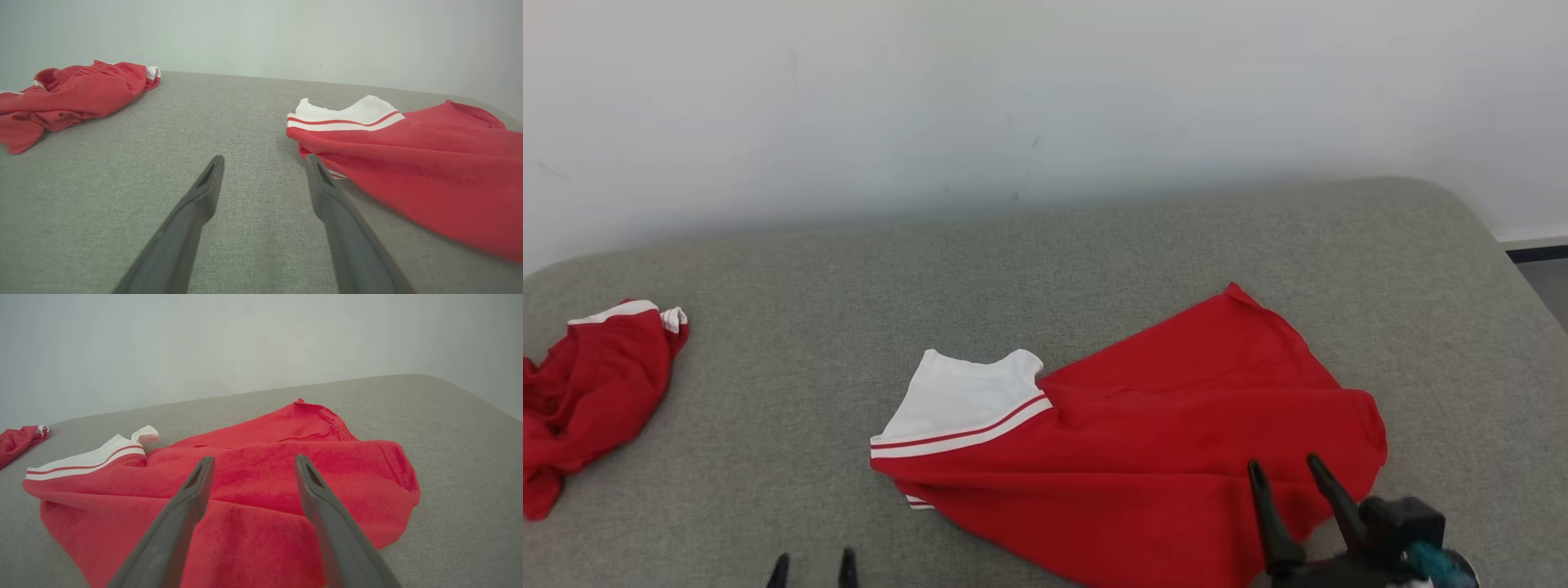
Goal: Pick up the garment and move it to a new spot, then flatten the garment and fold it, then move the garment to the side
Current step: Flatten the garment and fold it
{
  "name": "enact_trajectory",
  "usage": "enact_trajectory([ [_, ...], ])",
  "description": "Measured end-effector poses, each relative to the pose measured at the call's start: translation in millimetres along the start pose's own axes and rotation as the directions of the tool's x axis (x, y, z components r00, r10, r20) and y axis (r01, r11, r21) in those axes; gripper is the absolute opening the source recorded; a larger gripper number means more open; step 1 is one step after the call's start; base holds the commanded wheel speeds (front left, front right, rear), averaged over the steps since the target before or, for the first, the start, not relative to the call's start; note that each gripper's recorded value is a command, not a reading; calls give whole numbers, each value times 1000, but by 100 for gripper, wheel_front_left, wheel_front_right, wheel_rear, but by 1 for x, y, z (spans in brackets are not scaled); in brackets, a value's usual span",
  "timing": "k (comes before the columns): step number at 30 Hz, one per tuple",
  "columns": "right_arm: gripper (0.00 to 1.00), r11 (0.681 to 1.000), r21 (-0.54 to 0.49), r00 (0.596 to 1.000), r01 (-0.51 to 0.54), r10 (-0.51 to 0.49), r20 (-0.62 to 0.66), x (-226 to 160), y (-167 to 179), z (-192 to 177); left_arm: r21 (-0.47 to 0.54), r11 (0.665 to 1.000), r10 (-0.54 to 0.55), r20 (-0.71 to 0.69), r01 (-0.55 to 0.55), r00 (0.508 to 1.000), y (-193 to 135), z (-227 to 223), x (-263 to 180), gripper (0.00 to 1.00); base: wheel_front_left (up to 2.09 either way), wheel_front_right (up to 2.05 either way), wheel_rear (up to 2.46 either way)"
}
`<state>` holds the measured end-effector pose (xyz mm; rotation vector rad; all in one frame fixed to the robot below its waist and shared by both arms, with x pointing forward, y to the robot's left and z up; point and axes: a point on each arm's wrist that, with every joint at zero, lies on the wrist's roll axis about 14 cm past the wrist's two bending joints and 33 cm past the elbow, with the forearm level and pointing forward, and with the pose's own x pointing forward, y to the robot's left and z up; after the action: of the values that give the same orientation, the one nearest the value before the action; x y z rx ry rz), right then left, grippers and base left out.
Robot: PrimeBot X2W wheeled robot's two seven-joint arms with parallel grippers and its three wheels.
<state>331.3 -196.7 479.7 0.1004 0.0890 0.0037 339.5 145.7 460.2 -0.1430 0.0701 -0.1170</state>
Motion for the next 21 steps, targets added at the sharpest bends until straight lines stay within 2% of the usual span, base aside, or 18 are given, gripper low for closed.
enact_trajectory([
  [5, 100, 999, -31, 993, 17, -21, -118, 21, -14, 4, -16, 995, -99, -59, 98, 993, -19, -3, 35, 100, 0, 0, 0],
  [10, 100, 996, -80, 967, 49, -67, -247, 51, -38, 17, 24, 981, -188, -130, 193, 974, -37, 12, 90, 100, 0, 0, 0],
  [15, 100, 991, -101, 913, 87, -120, -390, 76, -57, 18, 28, 975, -203, -273, 219, 940, -40, 10, 138, 100, 0, 0, 0],
  [21, 100, 989, -124, 887, 77, -125, -445, 105, -57, 23, 6, 969, -221, -427, 247, 877, -46, -19, 170, 100, 0, 0, 0],
])
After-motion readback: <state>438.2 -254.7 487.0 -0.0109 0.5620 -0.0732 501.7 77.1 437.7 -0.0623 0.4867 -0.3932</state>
